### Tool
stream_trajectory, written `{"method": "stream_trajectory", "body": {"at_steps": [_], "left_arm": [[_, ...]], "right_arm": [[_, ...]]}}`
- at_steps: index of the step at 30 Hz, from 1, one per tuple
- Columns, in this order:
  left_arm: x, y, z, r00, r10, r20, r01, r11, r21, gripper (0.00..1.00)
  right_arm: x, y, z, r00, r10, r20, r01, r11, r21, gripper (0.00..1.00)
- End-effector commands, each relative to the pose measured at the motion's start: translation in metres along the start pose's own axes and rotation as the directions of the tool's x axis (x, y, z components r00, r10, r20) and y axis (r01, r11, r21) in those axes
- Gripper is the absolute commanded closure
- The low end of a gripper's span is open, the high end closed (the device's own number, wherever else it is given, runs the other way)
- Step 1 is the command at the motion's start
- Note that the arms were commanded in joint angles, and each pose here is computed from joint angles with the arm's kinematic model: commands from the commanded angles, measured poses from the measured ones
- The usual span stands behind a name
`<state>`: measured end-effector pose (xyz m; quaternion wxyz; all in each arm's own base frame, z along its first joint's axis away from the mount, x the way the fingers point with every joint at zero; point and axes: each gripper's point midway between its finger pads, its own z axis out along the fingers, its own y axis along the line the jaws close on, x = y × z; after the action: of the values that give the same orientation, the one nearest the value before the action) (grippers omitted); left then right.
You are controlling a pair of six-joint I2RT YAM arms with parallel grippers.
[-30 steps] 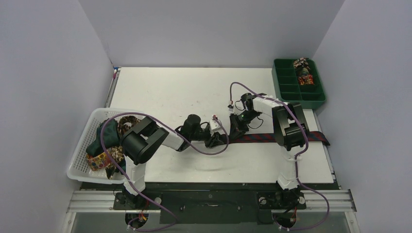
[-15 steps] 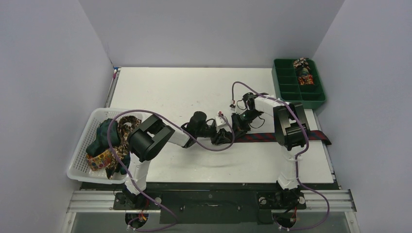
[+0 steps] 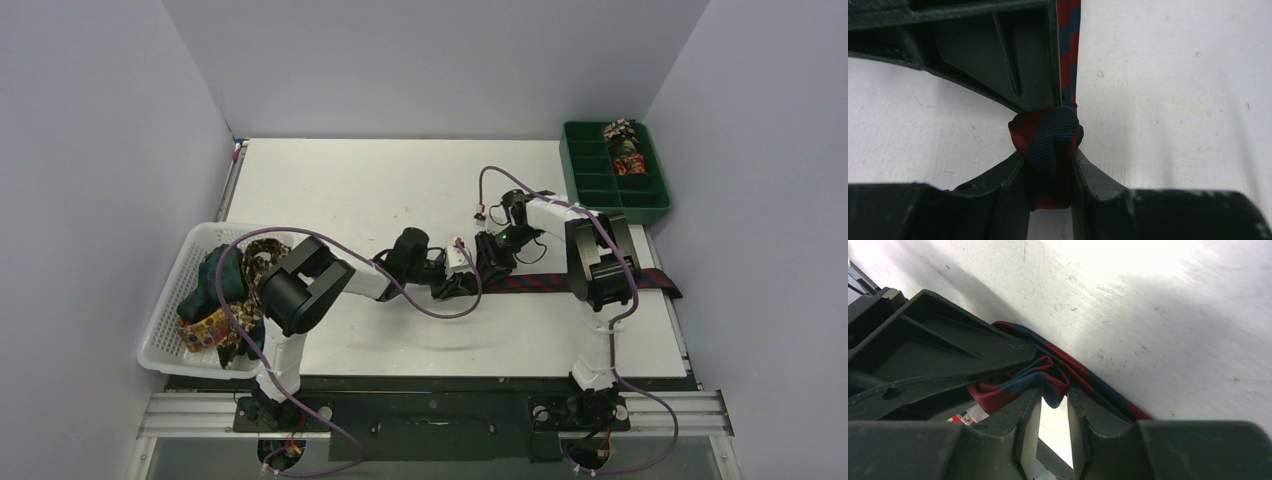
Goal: Roll the ties
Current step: Roll the tie at the center of the board.
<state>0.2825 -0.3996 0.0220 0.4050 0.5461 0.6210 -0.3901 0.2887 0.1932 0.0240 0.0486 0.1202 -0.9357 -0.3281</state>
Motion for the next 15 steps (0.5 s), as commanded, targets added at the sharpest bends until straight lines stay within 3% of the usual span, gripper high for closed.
{"method": "stream_trajectory", "body": {"at_steps": [1, 7, 15], "left_arm": [[0.075, -0.024, -0.019, 0.951, -0.084, -0.296, 0.093, 0.996, 0.015, 0.89], [0.082, -0.022, -0.020, 0.928, -0.091, -0.361, 0.103, 0.995, 0.014, 0.90], [0.080, -0.019, -0.017, 0.927, -0.072, -0.368, 0.087, 0.996, 0.025, 0.90]], "right_arm": [[-0.020, 0.000, -0.030, 0.988, -0.100, 0.114, 0.099, 0.995, 0.019, 0.74], [-0.020, 0.022, -0.050, 0.984, -0.110, 0.138, 0.120, 0.991, -0.064, 0.59], [-0.018, 0.033, -0.043, 0.987, -0.116, 0.112, 0.126, 0.989, -0.082, 0.58]]}}
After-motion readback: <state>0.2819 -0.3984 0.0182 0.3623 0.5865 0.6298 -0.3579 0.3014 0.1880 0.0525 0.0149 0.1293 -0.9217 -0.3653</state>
